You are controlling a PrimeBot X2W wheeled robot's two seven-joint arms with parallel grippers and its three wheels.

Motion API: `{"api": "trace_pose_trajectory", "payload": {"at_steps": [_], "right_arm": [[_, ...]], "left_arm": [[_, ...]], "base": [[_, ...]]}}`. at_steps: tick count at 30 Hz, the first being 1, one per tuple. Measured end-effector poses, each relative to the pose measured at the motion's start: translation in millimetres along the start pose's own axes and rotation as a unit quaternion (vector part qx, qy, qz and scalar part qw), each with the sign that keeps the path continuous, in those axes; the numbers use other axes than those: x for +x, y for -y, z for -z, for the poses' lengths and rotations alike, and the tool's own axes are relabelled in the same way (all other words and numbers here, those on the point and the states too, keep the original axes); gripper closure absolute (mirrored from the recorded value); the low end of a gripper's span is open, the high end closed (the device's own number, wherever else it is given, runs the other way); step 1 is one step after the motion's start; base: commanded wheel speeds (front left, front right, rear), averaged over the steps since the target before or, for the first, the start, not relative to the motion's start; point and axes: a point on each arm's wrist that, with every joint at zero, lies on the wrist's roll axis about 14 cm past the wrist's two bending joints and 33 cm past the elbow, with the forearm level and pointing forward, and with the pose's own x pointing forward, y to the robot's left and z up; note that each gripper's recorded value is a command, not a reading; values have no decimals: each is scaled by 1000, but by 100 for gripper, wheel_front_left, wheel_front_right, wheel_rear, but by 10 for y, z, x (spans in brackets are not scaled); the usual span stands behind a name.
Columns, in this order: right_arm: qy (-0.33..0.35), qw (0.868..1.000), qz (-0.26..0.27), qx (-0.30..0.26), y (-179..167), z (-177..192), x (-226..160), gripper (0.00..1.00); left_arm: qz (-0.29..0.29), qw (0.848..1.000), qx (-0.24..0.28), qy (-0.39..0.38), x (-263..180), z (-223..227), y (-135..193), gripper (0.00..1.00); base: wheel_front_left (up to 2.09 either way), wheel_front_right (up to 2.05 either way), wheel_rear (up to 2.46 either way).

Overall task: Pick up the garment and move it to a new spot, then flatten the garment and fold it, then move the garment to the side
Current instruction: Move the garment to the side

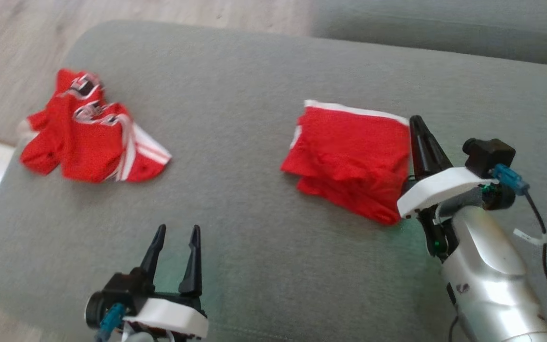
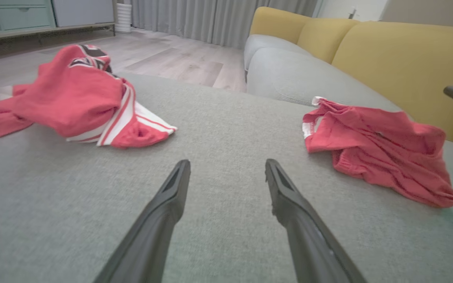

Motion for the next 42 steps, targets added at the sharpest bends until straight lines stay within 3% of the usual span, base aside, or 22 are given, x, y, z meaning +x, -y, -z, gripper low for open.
{"api": "trace_pose_trajectory", "payload": {"at_steps": [6, 12, 20, 25, 30, 35, 36, 38, 39, 42], "right_arm": [[-97, 994, -37, -12, -229, 664, 97, 100], [-136, 984, -118, -10, -728, 978, 67, 100], [-162, 967, -194, -15, -1156, 1155, -190, 100], [-177, 961, -214, -9, -1275, 1214, -341, 100], [-142, 963, -227, 16, -1393, 955, -359, 100], [-63, 975, -209, 43, -1318, 420, -230, 100], [-16, 983, -177, 52, -1123, 117, -160, 100], [18, 990, -132, 45, -823, -86, -156, 100], [18, 990, -132, 45, -823, -86, -156, 100], [35, 997, -53, 38, -316, -138, -309, 100]], "left_arm": [[-44, 999, -13, -12, -138, 82, -233, 0], [-65, 998, -15, -18, -163, 106, -351, 0], [-55, 998, -21, -9, -89, 47, -294, 0], [-43, 999, -20, 0, -32, -14, -234, 0], [-35, 999, -19, 9, 8, -71, -203, 0], [-26, 999, -14, 25, 65, -173, -166, 0], [-20, 999, -11, 33, 93, -222, -135, 0], [-15, 999, -6, 38, 116, -256, -109, 0], [-15, 999, -6, 38, 116, -256, -109, 0], [-1, 999, 4, 44, 159, -299, -34, 0]], "base": [[0, 0, 0], [0, 0, 0], [0, 0, 0], [0, 0, 0], [0, 0, 0], [0, 0, 0], [0, 0, 0], [0, 0, 0], [0, 0, 0], [0, 0, 0]]}}
